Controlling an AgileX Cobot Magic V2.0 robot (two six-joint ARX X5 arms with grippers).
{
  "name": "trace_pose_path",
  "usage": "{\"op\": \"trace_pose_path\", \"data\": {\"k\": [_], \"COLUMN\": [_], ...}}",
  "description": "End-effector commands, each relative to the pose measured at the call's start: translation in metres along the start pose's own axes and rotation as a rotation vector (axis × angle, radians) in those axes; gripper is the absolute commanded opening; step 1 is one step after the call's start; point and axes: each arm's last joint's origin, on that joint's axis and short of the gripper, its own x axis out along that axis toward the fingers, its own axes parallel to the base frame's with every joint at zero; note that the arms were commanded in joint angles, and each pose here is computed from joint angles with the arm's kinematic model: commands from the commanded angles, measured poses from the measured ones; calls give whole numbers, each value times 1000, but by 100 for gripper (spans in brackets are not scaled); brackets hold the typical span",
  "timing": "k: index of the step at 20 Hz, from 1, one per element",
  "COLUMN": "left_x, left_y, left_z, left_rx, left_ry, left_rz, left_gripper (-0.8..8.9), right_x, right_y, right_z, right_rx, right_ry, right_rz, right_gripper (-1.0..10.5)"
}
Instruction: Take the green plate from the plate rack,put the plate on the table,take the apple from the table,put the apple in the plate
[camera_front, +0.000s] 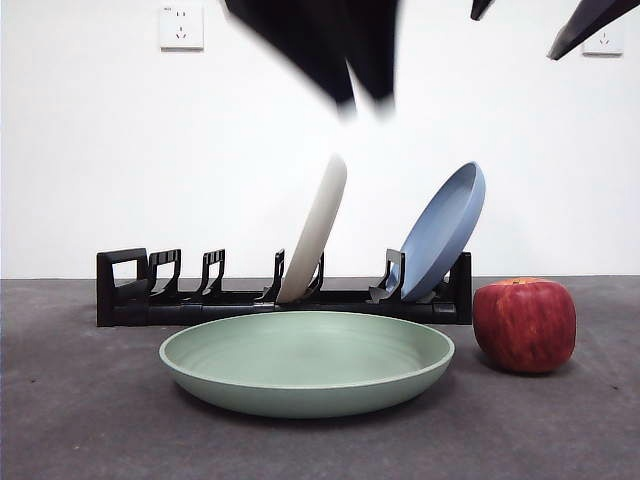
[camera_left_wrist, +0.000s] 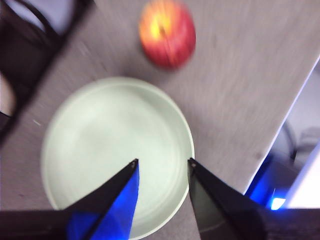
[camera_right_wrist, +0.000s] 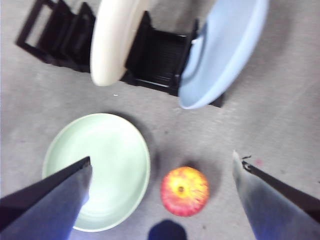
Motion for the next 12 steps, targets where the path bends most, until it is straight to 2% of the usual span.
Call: {"op": "trace_pose_path", "data": {"k": [1,6,12], "left_x": [-54,-168,-249], "left_y": [15,49,76], "left_z": [-4,-45,-114], "left_rx": [-74,-179,-324], "left_ry": [-157,-511,-806], "left_rz": [-19,-52,-109], "left_gripper": [166,165,165], "right_x": [1,16,47], "right_y": [0,5,13], "right_z": [-4,-31,-92], "right_rx": [-6,-23,-10], "right_ry": [45,140,108], "right_rz": [-17,-43,-85], "right_gripper": [473,473,473]}}
